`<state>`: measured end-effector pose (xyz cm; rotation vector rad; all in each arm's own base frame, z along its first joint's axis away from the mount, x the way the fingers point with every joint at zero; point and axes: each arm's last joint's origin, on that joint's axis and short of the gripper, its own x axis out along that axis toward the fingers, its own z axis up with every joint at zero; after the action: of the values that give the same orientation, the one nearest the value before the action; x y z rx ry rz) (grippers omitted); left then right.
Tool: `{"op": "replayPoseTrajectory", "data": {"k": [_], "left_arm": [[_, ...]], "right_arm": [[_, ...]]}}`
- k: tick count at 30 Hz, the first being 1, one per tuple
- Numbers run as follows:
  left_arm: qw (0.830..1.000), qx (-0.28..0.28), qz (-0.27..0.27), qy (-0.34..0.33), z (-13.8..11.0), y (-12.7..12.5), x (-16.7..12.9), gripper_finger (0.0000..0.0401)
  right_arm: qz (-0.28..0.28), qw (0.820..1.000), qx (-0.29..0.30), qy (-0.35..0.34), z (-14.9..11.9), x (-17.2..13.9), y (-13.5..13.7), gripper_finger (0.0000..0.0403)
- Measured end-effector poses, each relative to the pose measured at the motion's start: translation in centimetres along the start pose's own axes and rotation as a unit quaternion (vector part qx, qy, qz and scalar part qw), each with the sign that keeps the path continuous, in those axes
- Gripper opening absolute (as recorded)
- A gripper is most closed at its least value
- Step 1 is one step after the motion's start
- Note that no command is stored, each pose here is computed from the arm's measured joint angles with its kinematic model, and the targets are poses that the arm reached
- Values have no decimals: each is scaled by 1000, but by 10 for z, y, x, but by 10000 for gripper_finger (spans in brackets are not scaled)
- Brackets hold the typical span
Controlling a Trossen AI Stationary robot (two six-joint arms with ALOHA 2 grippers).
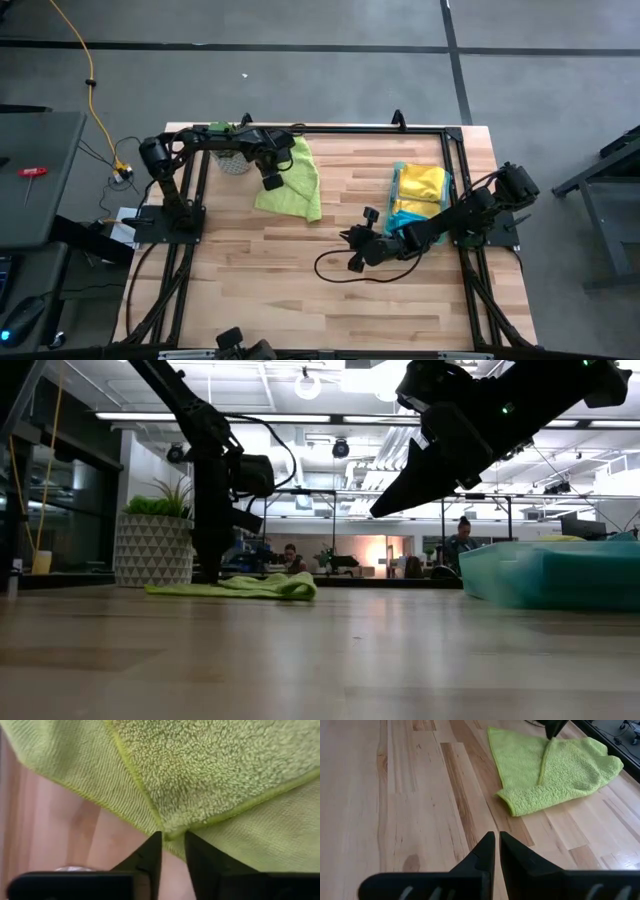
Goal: Fold microfiber towels
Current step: Fold the green microfiber cloth
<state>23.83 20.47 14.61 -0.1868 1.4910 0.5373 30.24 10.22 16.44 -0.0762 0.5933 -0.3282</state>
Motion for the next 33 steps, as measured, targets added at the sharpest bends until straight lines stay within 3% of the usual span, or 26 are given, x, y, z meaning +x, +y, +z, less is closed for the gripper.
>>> {"op": "replayPoseTrajectory", "data": {"k": [6, 13, 18, 24, 28, 33], "left_arm": [[1000, 3, -6, -12, 13, -3, -17, 7], [999, 25, -7, -27, 24, -14, -30, 1], [1000, 9, 12, -22, 24, -16, -31, 24], [1000, 1, 19, -8, 21, -14, -30, 92], [999, 20, 22, 12, 12, -15, -21, 136], [997, 42, 43, 37, 1, -14, -9, 155]], "right_arm": [[0, 1000, 0, 0, 0, 0, 0, 18], [0, 1000, 0, 0, 0, 0, 0, 18], [0, 1000, 1, 0, 0, 0, 0, 18], [0, 1000, 1, 0, 0, 0, 0, 18], [0, 1000, 1, 0, 0, 0, 0, 18], [0, 1000, 1, 0, 0, 0, 0, 18]]}}
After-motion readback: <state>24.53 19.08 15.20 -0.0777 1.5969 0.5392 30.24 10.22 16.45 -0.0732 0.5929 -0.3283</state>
